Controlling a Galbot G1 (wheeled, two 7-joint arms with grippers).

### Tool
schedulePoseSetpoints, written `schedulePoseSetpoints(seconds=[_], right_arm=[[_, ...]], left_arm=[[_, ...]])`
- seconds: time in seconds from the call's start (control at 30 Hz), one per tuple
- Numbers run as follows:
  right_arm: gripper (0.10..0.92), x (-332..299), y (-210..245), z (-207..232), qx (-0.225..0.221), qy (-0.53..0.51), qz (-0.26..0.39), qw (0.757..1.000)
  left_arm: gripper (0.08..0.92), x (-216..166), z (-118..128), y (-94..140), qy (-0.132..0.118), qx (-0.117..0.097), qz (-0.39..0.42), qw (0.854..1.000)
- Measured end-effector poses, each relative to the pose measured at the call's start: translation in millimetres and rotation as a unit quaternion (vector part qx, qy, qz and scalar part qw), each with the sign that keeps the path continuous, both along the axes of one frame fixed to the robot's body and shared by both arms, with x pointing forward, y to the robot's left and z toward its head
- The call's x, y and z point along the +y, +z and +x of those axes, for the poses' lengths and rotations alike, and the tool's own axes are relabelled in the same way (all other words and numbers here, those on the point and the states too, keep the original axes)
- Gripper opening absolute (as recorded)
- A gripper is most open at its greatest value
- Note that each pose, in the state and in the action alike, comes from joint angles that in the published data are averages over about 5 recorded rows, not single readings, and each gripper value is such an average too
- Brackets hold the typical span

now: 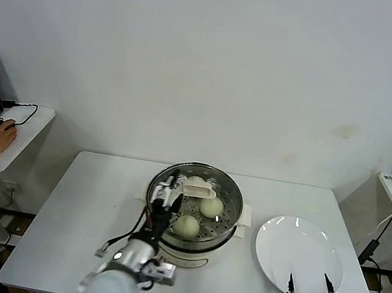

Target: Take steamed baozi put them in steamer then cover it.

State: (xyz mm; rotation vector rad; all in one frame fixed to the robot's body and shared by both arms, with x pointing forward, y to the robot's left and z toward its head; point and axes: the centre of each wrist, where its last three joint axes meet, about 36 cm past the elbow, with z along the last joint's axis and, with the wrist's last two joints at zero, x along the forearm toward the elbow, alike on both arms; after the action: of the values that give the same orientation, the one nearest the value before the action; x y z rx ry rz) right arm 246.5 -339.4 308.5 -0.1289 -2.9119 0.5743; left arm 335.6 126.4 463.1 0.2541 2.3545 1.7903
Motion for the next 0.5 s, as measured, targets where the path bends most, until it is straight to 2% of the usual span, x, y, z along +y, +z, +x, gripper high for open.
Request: schedulePoseSetpoints(seconds=[0.13,0.27,0.37,0.5], right_arm=[[0.823,-0.8,1.1,0.5,-0.001,0.003,0.001,1.000],[0.823,-3.1,3.8,-1.4,-0.005,0.009,0.003,1.000],[0.823,-6.0,6.7,-4.8,-0.009,0.016,0.008,1.000],[0.823,-7.1,9.8,-12.4,-0.011,0.027,0.020,0.999]], left_arm=[[0.823,33.4,-16.2,-5.7,0.000,0.011,-0.089,0.996],[0.823,66.3,-32.3,-20.5,-0.001,0.036,-0.198,0.980],[0.823,83.6,-47.4,-31.2,0.006,0.056,-0.287,0.956],[0.823,96.0,-69.9,-42.0,0.017,0.076,-0.408,0.910]])
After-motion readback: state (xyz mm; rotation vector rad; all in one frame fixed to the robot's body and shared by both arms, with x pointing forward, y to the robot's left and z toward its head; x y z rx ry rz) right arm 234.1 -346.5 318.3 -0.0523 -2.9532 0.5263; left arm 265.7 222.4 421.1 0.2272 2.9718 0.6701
